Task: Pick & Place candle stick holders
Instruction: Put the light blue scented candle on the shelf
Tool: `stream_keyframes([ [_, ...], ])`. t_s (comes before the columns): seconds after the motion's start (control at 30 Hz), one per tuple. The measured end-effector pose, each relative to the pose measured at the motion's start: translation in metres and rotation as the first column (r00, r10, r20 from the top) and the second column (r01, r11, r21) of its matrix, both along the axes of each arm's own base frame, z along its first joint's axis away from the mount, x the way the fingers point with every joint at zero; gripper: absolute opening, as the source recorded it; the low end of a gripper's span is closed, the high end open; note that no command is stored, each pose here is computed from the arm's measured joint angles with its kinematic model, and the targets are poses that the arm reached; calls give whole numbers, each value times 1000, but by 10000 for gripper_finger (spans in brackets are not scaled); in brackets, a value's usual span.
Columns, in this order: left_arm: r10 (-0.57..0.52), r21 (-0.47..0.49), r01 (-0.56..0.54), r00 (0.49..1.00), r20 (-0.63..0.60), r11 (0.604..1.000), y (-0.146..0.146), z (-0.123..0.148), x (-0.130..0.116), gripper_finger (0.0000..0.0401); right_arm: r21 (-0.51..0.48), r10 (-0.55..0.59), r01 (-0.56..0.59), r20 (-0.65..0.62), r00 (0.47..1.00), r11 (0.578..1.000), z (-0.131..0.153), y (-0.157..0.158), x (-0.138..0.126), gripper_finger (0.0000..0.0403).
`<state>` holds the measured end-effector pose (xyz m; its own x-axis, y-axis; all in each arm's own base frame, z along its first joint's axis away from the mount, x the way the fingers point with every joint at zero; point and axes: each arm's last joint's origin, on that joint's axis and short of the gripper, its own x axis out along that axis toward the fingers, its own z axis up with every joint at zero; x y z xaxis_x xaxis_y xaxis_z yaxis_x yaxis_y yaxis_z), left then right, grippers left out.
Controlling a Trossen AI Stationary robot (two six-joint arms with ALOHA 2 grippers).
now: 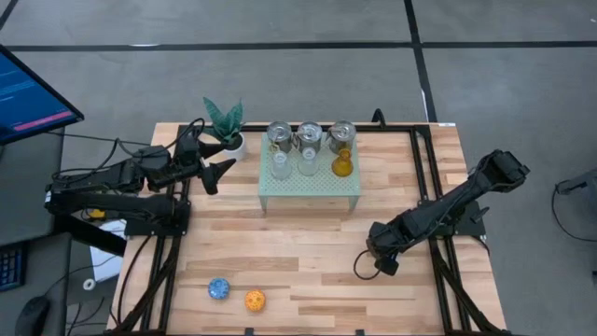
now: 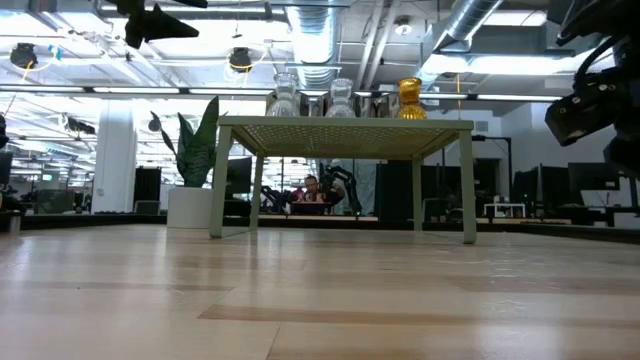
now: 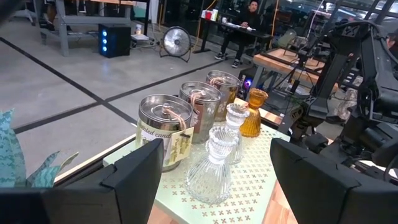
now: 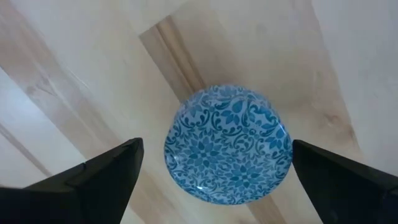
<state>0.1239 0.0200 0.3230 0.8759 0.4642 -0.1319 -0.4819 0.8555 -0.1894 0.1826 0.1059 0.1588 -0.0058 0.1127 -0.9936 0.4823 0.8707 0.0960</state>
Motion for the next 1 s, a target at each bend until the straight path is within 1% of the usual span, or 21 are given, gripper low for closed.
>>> stream_keyframes([
  [0.17, 0, 2, 0, 1000, -4, 1000, 0, 0, 0, 296, -23, 1, -1, 9, 1000, 1000, -1, 2, 0, 395],
  [0.37, -9, 1, 9, 1000, -13, 1000, 0, -1, 0, 296, -50, 27, -29, -36, 999, 998, -17, 8, 4, 392],
  [0.57, -9, 0, 9, 1000, -15, 1000, 0, -1, 0, 296, -53, 40, -43, -48, 998, 998, -27, 14, 8, 386],
  [0.7, -9, 0, 9, 1000, -16, 1000, 0, -1, 0, 296, -53, 33, -36, -47, 998, 998, -27, 13, 8, 362],
  [0.9, -8, 0, 8, 1000, -21, 1000, 0, -2, 0, 296, -51, 22, -24, -43, 999, 998, -26, 13, 8, 302],
  [1.0, -9, 0, 9, 1000, -22, 1000, 0, -2, 0, 296, -50, 20, -22, -43, 999, 999, -26, 13, 8, 284],
])
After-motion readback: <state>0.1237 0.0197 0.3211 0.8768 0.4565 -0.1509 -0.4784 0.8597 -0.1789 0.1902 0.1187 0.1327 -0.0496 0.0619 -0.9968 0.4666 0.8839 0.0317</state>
